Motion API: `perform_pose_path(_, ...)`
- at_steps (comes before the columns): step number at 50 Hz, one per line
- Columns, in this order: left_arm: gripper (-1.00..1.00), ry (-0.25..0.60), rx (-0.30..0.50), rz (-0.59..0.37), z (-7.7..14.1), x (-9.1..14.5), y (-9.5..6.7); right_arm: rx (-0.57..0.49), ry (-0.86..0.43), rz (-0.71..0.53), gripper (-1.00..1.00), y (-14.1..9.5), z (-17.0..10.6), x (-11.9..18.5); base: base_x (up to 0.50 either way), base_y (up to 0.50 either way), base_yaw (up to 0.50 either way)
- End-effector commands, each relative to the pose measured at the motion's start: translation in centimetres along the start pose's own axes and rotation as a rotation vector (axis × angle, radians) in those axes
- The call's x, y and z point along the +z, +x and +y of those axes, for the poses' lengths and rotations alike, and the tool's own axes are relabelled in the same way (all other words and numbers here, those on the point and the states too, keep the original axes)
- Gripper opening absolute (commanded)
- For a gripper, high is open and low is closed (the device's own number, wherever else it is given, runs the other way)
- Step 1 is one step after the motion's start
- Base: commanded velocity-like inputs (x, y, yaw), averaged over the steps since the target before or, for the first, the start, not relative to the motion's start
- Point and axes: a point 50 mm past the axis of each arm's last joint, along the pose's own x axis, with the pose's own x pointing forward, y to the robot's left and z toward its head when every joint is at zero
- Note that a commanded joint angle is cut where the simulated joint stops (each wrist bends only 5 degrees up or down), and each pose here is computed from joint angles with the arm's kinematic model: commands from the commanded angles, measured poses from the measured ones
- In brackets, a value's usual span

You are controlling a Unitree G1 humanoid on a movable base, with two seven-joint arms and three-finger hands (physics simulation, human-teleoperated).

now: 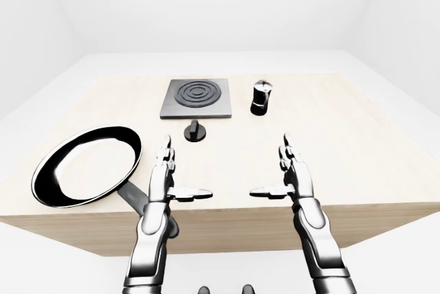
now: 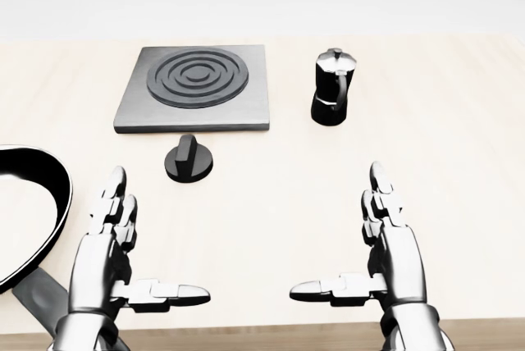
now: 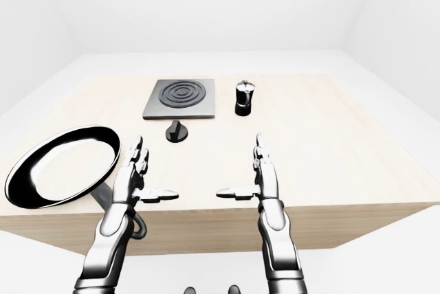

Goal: Turn on the stove.

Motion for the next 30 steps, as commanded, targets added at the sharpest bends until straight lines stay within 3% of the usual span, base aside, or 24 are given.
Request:
perform_pose_path(1,1.0,0.007,-0.002,0.001,0.93,0.61,-0.22,0.002,0.007,0.003,1.0,-0.23,-0.82,0.09,0.0,0.0,0.0)
perform_pose_path(30,1.0,-0.016,-0.003,0.012,1.25,0.62,-0.19,0.01,-0.007,-0.008,1.0,-0.31,-0.58,0.04,0.0,0.0,0.0)
